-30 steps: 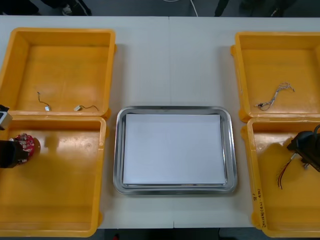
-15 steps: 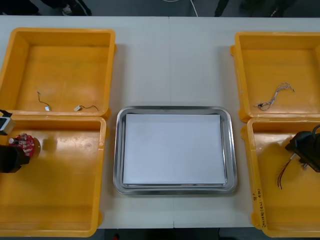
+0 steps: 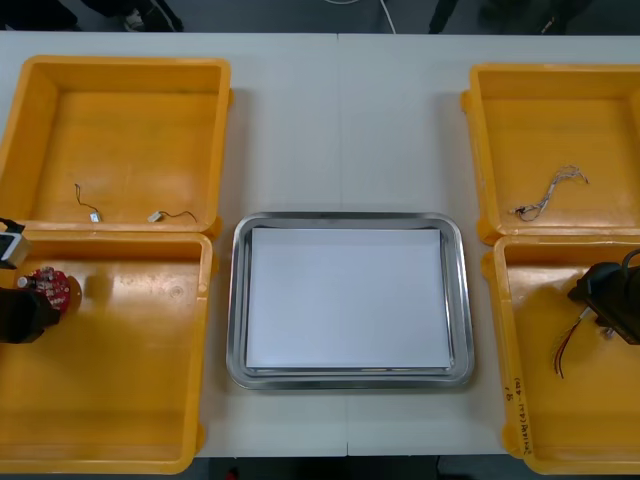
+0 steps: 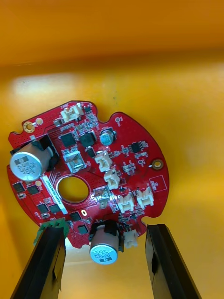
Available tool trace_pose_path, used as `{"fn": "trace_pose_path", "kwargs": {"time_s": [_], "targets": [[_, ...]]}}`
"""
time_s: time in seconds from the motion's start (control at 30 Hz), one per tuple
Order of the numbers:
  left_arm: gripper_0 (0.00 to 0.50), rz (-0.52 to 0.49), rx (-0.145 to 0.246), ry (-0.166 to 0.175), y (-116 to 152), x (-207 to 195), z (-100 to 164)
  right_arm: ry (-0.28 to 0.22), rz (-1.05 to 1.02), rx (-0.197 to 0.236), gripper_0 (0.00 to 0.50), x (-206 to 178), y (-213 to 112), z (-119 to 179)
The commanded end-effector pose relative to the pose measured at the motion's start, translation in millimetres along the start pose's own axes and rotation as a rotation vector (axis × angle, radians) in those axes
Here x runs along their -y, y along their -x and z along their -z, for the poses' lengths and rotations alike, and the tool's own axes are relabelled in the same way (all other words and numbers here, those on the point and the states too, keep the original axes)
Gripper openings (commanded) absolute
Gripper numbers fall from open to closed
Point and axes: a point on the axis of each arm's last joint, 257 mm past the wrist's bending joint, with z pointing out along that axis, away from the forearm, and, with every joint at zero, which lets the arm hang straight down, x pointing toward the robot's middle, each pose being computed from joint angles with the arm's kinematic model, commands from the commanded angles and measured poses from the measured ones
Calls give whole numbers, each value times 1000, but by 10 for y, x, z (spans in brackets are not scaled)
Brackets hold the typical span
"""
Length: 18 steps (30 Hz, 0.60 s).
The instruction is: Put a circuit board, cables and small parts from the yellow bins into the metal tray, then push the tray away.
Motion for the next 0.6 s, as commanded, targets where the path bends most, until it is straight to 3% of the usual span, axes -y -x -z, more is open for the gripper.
{"fn": "trace_pose_path", "kwargs": {"time_s": [0.03, 0.17, 0.2, 0.23, 0.27, 0.33, 0.37, 0.6], "targets": [[500, -50, -39, 26, -165, -118, -16, 21, -69, -39, 500, -65, -235, -112], [500, -51, -38, 22, -167, -108, -12, 22, -69, -40, 486, -68, -241, -115], [479, -54, -39, 21, -166, -102, -14, 22, -71, -40, 271, -68, -241, -115], [377, -54, -39, 19, -167, -99, -14, 23, -71, -41, 74, -71, -243, -115], [305, -55, -39, 19, -167, -99, -14, 23, -71, -41, 10, -72, -246, -117], [60, -56, -42, 16, -175, -92, -13, 22, -72, -42, 0, -64, -251, -119], [6, -56, -41, 16, -171, -92, -10, 22, -72, -42, 0, -64, -251, -119], [0, -58, -44, 8, -173, -78, -3, 21, -70, -41, 0, -55, -246, -119]]}}
